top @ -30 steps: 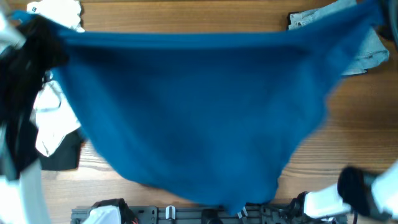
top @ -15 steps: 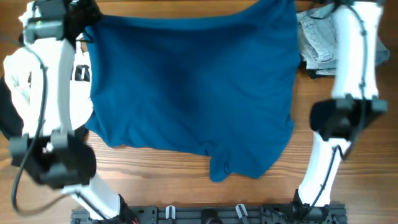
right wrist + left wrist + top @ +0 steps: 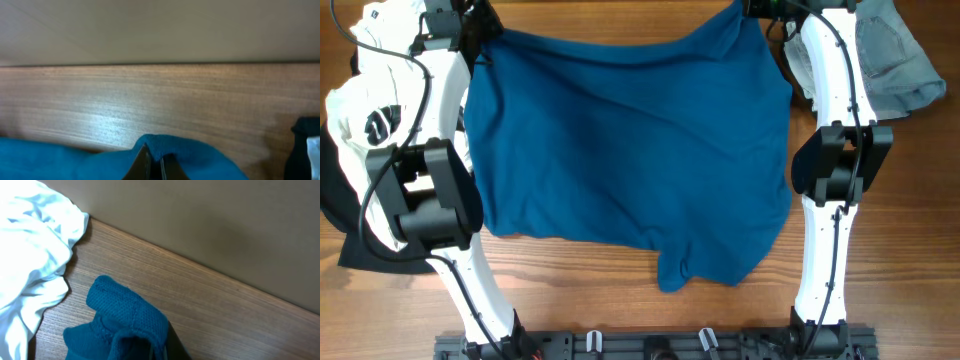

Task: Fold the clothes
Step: 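Lower the stretched shirt flat onto the table with both grippers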

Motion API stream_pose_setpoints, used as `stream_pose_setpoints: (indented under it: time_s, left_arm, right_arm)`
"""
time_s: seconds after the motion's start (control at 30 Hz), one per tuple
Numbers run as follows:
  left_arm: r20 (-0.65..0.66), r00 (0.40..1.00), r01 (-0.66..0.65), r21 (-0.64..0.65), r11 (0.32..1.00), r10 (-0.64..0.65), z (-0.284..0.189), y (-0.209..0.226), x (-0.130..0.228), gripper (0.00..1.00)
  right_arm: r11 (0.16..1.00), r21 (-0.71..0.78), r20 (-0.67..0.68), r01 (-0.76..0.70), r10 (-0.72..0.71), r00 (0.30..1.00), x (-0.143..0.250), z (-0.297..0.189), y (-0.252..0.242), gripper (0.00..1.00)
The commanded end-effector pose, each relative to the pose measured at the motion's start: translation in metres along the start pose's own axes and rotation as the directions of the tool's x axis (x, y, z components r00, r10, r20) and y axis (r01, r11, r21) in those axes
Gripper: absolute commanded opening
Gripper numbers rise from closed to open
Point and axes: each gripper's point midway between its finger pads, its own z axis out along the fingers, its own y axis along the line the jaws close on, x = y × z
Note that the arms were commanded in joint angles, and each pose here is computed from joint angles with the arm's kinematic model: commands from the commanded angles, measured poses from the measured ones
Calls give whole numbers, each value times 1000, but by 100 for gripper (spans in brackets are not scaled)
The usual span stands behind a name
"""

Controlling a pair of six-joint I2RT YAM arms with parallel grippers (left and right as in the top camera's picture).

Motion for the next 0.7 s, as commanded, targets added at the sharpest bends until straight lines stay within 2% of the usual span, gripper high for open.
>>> stream_pose_setpoints:
  time_s: [0.0, 0.2, 0.37, 0.47, 0.57, 0.67]
  left_arm:
    - [41, 999, -14, -11, 1000, 14, -24, 0, -21, 4]
    - [4, 999, -38, -22, 999, 38, -63, -2, -25, 4]
    - [-56, 998, -39, -39, 998, 37, -95, -1, -18, 4]
    - [-122, 992, -41, -61, 997, 33, -100, 4, -3, 4]
    - [-208, 978, -58, -146, 988, 26, -99, 23, 20, 4]
    - [-267, 964, -76, -198, 977, 21, -94, 36, 39, 4]
  right_arm:
    - [1000, -4, -8, -22, 21, 1000, -5, -26, 5, 4]
    - [999, -10, -74, -33, 32, 997, 1, -81, 23, 4]
    - [1000, 4, -165, -27, 28, 986, 22, -115, 31, 4]
    - [999, 28, -267, -46, 52, 962, 48, -123, 29, 4]
    - [992, 107, -390, -63, 100, 915, 82, -126, 16, 4]
    - [988, 138, -458, -73, 129, 879, 102, -127, 9, 4]
